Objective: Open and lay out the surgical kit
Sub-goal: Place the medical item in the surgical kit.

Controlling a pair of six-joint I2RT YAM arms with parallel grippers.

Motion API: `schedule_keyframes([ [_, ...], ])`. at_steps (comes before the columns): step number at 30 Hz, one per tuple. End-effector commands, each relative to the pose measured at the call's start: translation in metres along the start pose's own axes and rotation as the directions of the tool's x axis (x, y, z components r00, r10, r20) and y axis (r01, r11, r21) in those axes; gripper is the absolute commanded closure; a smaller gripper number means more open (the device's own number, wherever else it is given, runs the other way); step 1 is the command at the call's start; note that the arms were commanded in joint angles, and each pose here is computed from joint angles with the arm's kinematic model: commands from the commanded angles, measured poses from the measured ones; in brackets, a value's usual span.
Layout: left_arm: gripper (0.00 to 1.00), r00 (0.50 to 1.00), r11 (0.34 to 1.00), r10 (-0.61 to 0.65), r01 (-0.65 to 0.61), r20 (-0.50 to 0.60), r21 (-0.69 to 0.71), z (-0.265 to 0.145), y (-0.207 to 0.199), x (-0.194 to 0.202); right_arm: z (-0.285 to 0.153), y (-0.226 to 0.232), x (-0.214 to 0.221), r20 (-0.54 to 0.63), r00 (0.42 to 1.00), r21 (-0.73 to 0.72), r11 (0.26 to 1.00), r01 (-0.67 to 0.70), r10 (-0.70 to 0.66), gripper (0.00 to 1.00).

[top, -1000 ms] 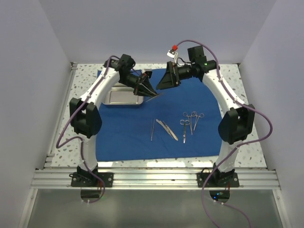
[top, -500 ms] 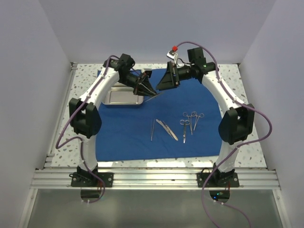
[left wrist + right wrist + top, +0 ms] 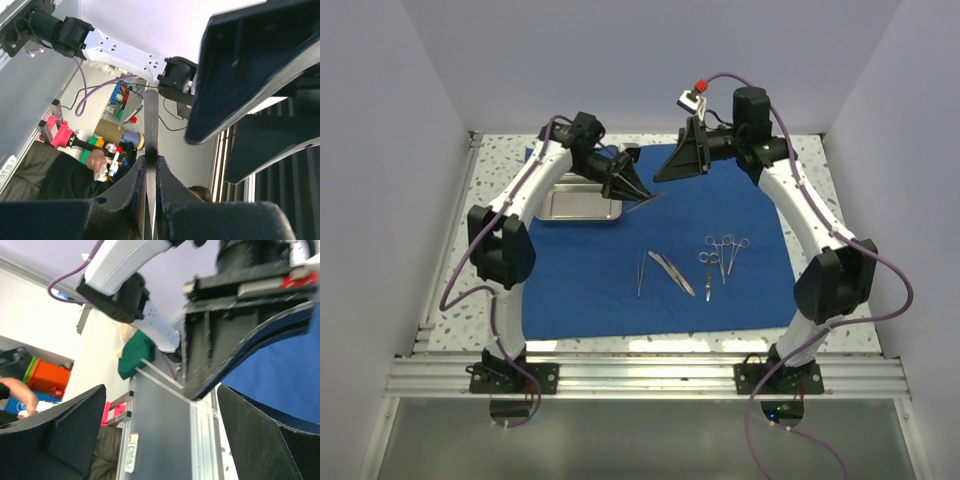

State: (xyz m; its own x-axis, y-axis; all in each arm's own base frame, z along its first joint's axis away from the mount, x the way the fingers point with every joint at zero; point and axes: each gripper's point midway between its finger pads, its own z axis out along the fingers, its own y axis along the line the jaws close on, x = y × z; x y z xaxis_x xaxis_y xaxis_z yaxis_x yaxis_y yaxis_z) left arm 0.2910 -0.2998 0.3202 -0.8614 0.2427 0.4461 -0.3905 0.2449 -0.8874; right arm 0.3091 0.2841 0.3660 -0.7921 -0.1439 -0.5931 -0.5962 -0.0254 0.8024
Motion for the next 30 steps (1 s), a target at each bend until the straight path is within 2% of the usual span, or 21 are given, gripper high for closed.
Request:
schedule_keyframes([
  [1, 1.00, 0.992, 0.988, -0.016, 0.035, -0.127, 0.148, -0.012, -0.036, 0.022, -0.004, 0.026, 0.013, -0.020, 1.000, -0.049, 0.999, 0.008, -0.009, 0.03],
  [10, 1.00, 0.990, 0.986, 0.009, 0.014, -0.141, 0.164, -0.014, -0.048, 0.027, 0.019, 0.003, 0.017, -0.045, 0.999, -0.049, 0.999, -0.011, 0.009, 0.03],
  [16, 1.00, 0.990, 0.985, 0.021, 0.002, -0.137, 0.170, -0.018, -0.051, 0.035, 0.021, 0.005, 0.011, -0.053, 0.999, -0.066, 0.998, 0.002, -0.005, 0.03],
  [25, 1.00, 0.998, 0.985, 0.045, -0.039, -0.032, 0.166, -0.051, -0.067, 0.018, 0.009, 0.029, 0.056, -0.115, 0.993, -0.131, 0.991, -0.033, 0.018, 0.08],
  [26, 1.00, 0.992, 0.980, 0.122, -0.118, -0.014, 0.163, -0.055, -0.072, 0.016, 0.008, 0.031, 0.060, -0.118, 0.993, -0.139, 0.990, -0.012, -0.004, 0.07],
  [27, 1.00, 0.998, 0.985, 0.068, -0.065, -0.013, 0.159, -0.058, -0.075, 0.012, 0.006, 0.034, 0.064, -0.122, 0.993, -0.138, 0.990, -0.026, 0.009, 0.07],
  [28, 1.00, 0.997, 0.984, 0.079, -0.078, 0.001, 0.159, -0.062, -0.078, 0.012, 0.006, 0.035, 0.065, -0.123, 0.992, -0.139, 0.990, -0.026, 0.009, 0.07],
  [29, 1.00, 0.990, 0.978, 0.143, -0.143, 0.012, 0.153, -0.062, -0.080, 0.010, 0.006, 0.036, 0.066, -0.123, 0.992, -0.139, 0.990, -0.027, 0.010, 0.07],
  [30, 1.00, 0.997, 0.986, 0.075, -0.074, 0.003, 0.152, -0.062, -0.077, 0.006, 0.005, 0.037, 0.066, -0.123, 0.992, -0.139, 0.990, -0.026, 0.009, 0.07],
])
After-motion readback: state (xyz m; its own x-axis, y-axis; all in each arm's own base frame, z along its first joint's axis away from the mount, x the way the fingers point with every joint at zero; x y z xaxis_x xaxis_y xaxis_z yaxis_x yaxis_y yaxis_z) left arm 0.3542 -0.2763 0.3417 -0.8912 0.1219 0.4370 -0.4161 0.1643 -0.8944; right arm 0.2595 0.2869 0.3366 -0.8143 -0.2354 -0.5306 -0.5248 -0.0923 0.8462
